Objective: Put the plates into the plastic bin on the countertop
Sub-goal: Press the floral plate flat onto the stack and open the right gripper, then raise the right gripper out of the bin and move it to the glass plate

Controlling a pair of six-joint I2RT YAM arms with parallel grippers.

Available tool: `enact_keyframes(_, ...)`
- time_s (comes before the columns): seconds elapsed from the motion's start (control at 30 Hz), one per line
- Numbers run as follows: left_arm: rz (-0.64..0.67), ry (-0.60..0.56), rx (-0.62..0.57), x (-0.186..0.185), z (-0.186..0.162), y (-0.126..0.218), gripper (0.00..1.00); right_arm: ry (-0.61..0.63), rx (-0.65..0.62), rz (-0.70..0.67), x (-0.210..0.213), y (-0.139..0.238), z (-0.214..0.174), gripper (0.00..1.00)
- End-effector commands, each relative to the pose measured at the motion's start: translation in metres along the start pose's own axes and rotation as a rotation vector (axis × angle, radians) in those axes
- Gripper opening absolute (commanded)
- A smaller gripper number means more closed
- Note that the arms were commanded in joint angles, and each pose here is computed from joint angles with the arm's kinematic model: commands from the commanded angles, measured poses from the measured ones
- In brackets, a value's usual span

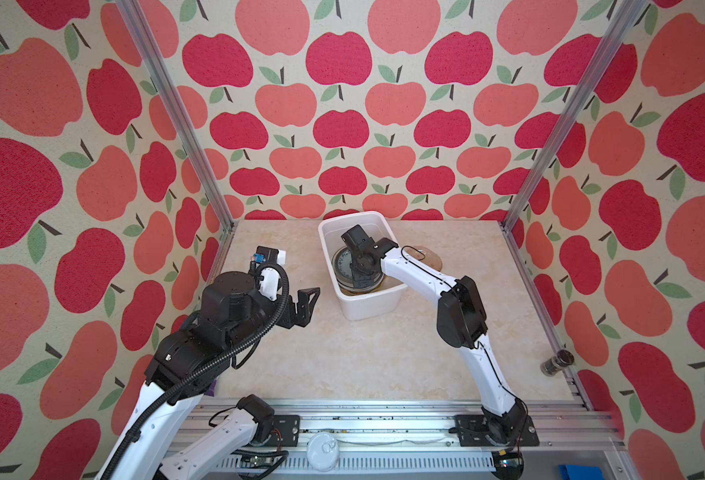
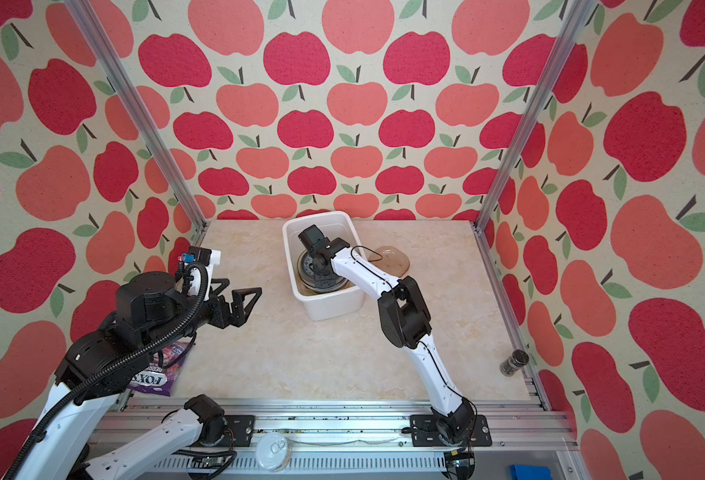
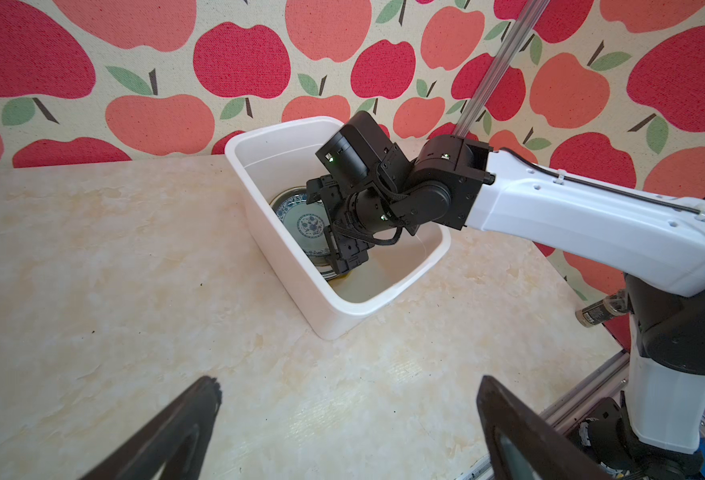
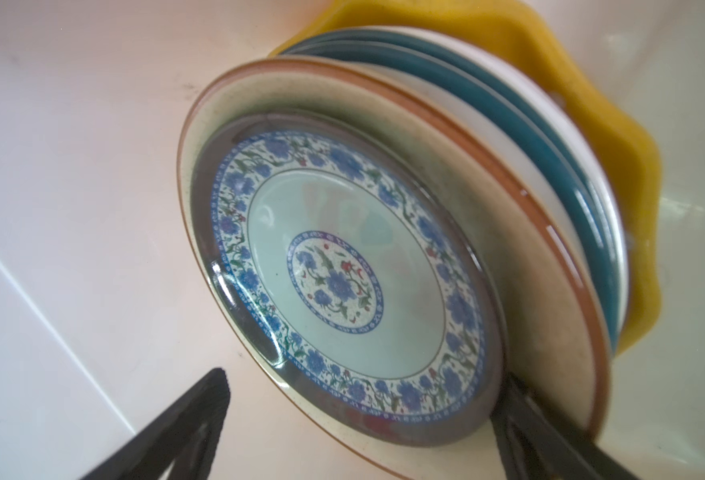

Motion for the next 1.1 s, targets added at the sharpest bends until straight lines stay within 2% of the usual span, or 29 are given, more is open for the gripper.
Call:
enact_keyframes(0.0,0.000,0.000,-0.024,-0.001,0.006,0.007,0.99,-0.099,-0.046,0.074,0.020,0.035,0.015,0.99)
enact_keyframes(0.53,0.009,-0.011,-0.039,0.000,0.010,0.010,0.99,-0.088,-0.074,0.060,0.014,0.050,0.015,0.99)
enact_keyframes(1.07,0.025,-0.025,-0.037,0.001,0.009,0.012,0.99,-0.071,-0.118,-0.124,-0.006,0.022,0.034,0.99)
Point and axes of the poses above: each gripper's point midway between its finger pads, its own y axis back along the fingers, its own x axis along the line the jaws close on, z = x × y, the point moved 10 cm from there along y, back along the fingers
